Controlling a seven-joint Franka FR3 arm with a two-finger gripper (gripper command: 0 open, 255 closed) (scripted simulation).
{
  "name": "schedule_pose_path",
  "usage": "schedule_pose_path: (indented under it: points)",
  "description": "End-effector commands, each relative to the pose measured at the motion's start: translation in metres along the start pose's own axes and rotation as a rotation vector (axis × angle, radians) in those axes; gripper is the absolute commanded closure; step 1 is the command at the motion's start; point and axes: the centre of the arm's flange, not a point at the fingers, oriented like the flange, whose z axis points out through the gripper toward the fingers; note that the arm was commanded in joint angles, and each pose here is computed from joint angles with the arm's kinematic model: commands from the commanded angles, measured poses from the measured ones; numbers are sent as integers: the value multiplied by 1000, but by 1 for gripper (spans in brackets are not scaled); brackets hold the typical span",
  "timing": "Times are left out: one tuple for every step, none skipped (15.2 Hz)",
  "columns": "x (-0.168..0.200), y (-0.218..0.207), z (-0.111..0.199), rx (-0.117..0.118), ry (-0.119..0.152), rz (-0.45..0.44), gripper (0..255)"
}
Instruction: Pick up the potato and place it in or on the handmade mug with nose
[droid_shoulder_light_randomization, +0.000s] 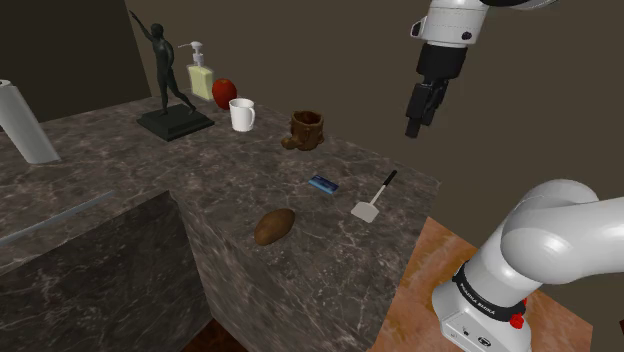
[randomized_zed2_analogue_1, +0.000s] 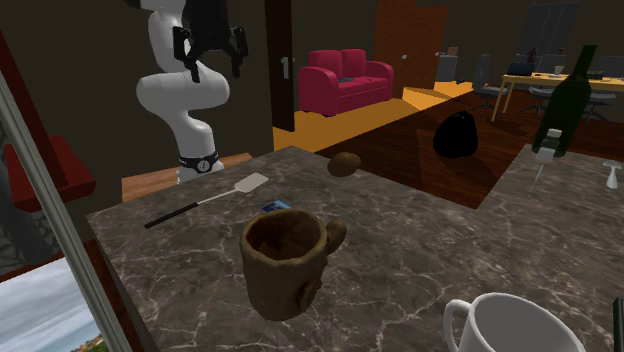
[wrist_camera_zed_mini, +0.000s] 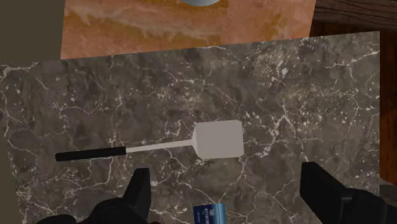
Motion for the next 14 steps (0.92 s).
schedule_pose_path:
  points:
    - [0,0,0,0,0,0,0]
    - [10,-5,7,-1,2,-40,0]
    - [20,-10,14,-1,4,-80,0]
    - [29,-15,20,-2,5,-120,0]
    - [39,-21,27,-2,7,-160,0]
    - [48,-28,34,-3,9,-200,0]
    - [57,-34,41,-3,11,-240,0]
    - [66,-41,48,-4,12,-280,0]
    - [74,-48,54,-5,14,-320,0]
    - [82,-56,61,-5,16,-360,0]
    - [90,-64,68,-6,18,-400,0]
    - [97,-72,75,-6,20,-440,0]
    - [105,-81,81,-7,21,-480,0]
    - [111,-90,88,-7,23,-520,0]
